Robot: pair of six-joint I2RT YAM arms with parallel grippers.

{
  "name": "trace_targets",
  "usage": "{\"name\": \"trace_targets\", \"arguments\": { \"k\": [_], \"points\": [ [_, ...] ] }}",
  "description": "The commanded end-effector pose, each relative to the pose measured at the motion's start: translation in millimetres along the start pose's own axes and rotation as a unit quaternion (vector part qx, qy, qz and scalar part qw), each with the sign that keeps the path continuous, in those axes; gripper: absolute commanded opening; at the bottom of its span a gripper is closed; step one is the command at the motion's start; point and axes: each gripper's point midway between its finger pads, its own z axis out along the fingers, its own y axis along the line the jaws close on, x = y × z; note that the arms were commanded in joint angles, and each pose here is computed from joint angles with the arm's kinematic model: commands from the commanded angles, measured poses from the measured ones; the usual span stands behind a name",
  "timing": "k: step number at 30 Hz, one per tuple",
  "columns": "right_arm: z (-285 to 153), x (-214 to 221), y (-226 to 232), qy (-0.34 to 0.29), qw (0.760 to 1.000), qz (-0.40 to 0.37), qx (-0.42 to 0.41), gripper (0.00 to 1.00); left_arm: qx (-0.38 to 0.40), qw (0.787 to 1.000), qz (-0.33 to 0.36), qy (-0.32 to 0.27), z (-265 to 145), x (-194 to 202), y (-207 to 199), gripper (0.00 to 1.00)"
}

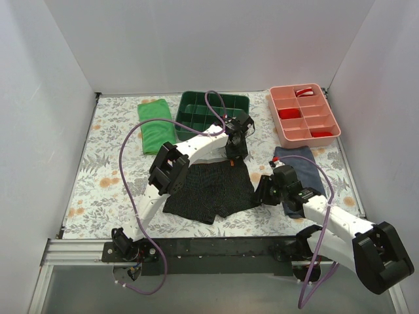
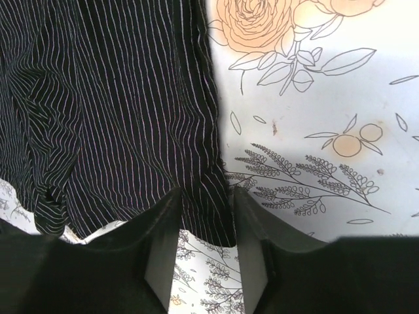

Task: Roll the underwear
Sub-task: Fold the underwear at the center of the board.

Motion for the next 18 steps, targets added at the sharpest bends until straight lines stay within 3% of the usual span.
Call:
{"name": "trace_targets", "arguments": {
  "k": [1,5,8,15,18],
  "points": [
    [3.0,11.0,-3.7,0.018,1.000,-0.007,-0.006,0.40,-0.003,1.000,0.009,-0.013,-1.2,-4.9,-3.2,0.34],
    [0.0,5.9,-1.1,0.005,1.000,-0.009,-0.011,0.32,0.000,1.000,0.010,-0.015,-2.8,-6.7,-5.1,0.30],
    [-1.7,5.2,-0.2,0.001,1.000,-0.010,-0.013,0.31,0.001,1.000,0.011,-0.014,-2.1,-6.4,-5.2,0.29],
    [-2.8,7.3,-0.5,0.003,1.000,-0.010,-0.015,0.27,0.003,1.000,0.011,-0.015,-2.1,-8.2,-7.9,0.16],
    [-4.2,5.5,1.2,-0.001,1.000,-0.013,-0.018,0.20,0.001,1.000,0.013,-0.014,-3.6,-7.7,-6.9,0.04]
  ]
}}
